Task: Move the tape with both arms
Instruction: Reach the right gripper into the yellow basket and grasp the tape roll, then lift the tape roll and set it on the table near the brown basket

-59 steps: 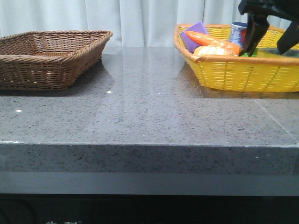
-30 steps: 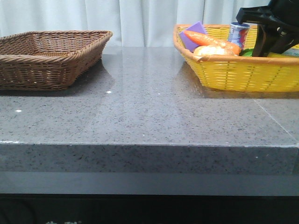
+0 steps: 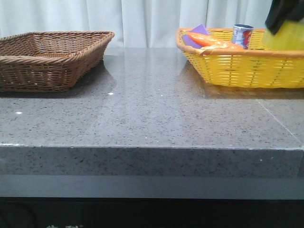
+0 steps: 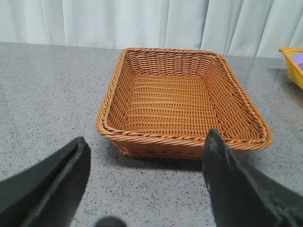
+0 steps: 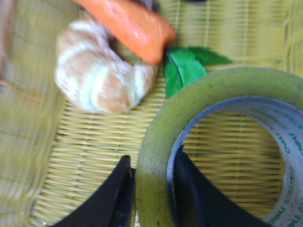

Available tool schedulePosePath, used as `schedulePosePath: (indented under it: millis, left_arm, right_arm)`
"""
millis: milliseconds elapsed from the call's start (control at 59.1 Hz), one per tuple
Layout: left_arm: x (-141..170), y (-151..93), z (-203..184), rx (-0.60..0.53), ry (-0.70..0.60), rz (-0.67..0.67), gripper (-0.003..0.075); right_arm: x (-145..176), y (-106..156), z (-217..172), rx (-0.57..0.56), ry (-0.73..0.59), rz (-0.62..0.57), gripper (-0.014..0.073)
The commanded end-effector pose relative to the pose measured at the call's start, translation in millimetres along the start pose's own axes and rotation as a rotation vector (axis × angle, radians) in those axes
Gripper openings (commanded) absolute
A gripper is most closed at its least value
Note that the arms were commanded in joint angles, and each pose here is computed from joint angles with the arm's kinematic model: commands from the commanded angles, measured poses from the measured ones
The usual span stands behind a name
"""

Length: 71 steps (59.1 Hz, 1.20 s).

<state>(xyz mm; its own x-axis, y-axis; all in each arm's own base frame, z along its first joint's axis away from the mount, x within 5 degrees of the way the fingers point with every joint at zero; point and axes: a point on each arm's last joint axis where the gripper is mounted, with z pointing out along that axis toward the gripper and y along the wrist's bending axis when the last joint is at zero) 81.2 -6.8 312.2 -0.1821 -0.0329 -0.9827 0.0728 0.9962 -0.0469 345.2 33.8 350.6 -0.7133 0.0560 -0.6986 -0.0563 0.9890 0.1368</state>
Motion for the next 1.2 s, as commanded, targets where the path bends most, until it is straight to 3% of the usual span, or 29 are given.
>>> schedulePosePath:
  millis: [0, 135, 271, 593, 999, 1185]
  left_arm:
    - [-18, -1, -2, 0.008, -0.104, -0.012, 0.0490]
    - [-18, -1, -2, 0.008, -0.104, -0.012, 0.0490]
    - [-18, -1, -2, 0.008, -0.104, -0.012, 0.0490]
    - [-18, -1, -2, 0.008, -0.106, -0.012, 0.0490]
    - [-18, -1, -2, 0.008, -0.106, -0.012, 0.0490]
    - [-18, -1, -2, 0.008, -0.106, -0.012, 0.0490]
  right_arm:
    - [-21, 9, -52, -0.023, -0.222, -0.022, 0.0076]
    - [-23, 34, -79, -0.090, -0.328, -0.081, 0.0076]
    - [-17, 83, -92, -0.231, -0.387, -0.186, 0.0076]
    - [27, 181, -86, -0.480, -0.288, -0.447, 0.0076]
    - [87, 245, -20, -0.537, -0.011, -0.594, 0.0076]
    - [100, 253, 1, -0.527, 0.045, -0.612, 0.0080]
